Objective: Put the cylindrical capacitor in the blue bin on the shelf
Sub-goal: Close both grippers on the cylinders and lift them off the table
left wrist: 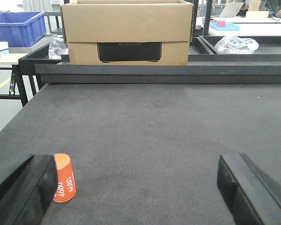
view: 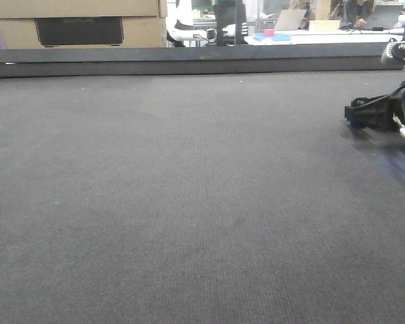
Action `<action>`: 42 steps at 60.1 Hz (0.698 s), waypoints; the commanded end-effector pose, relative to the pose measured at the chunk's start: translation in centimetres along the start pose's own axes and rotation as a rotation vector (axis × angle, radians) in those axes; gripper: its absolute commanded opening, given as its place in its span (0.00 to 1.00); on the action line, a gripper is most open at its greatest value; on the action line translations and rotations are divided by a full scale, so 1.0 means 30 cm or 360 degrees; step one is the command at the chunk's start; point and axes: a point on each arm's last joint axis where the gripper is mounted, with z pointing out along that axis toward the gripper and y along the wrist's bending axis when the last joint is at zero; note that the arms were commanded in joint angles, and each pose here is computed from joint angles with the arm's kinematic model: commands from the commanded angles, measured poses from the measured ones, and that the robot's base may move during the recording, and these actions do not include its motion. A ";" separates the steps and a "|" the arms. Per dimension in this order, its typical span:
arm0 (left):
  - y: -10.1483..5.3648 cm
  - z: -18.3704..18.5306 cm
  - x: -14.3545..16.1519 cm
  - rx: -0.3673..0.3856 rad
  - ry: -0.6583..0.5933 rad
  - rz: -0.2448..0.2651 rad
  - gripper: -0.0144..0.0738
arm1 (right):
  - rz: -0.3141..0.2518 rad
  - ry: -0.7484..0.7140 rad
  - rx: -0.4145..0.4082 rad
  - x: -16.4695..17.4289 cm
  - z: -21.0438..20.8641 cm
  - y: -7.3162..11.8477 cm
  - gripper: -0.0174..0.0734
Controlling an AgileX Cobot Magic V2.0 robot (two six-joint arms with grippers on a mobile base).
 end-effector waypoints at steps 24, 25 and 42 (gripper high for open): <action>-0.003 0.014 0.065 0.0006 0.0131 -0.0009 0.85 | -0.0004 -0.0170 -0.0001 -0.154 -0.044 -0.007 0.17; -0.004 0.016 0.073 0.0007 0.0140 -0.0009 0.85 | -0.0003 -0.0173 -0.0002 -0.168 -0.049 -0.007 0.17; 0.004 0.142 0.254 -0.0036 0.0172 -0.0118 0.84 | 0.0003 -0.0320 -0.0005 -0.468 -0.228 -0.016 0.16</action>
